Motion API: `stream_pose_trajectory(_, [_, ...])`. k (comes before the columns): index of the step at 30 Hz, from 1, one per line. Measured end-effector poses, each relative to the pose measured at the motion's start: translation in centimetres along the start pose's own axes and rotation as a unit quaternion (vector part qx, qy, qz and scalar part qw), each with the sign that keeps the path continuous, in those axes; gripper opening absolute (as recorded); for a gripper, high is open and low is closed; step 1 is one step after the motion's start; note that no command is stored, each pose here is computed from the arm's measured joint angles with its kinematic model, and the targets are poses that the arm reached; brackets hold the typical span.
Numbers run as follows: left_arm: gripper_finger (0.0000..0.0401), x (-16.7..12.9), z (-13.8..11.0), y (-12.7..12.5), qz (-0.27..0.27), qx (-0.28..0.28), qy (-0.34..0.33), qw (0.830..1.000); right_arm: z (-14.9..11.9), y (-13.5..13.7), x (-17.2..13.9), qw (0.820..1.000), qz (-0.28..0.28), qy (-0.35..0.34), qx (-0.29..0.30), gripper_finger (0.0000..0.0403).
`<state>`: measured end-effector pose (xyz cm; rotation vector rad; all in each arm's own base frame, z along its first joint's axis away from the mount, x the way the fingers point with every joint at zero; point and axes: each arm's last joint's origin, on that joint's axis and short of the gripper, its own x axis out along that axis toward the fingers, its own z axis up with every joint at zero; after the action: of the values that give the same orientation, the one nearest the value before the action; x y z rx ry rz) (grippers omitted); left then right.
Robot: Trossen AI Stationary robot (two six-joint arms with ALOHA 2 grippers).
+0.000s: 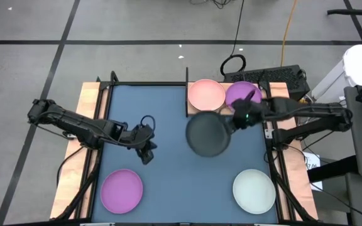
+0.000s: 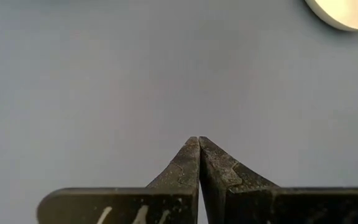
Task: Place and stack plates onto a shelf
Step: Stack the black plate on top of the purple plate on the shelf
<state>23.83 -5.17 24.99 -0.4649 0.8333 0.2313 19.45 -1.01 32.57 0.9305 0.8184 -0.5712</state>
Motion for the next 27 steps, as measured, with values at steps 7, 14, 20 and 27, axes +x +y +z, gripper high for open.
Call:
stream_pose_trajectory(7, [0.0004,0.1,0.5,0.6,0.009,0.011,-0.005,1.000,3.2,-1.7,-2.7,0.998,-0.052,-0.043,-0.003,0.0000])
stream_pose_trajectory(14, [0.0004,0.2,0.7,0.9,0.008,0.010,-0.002,1.000,5.5,-3.7,-3.3,0.993,-0.088,-0.072,-0.028,0.0000])
stream_pose_trajectory(20, [0.0004,0.2,0.7,0.9,0.006,0.019,-0.001,1.000,7.0,-5.6,-3.7,0.988,-0.119,-0.089,-0.034,0.0000])
stream_pose_trajectory(27, [0.0004,0.2,0.7,0.9,0.006,0.019,-0.001,1.000,9.2,-7.9,-3.3,0.981,-0.165,-0.095,-0.049,0.0000])
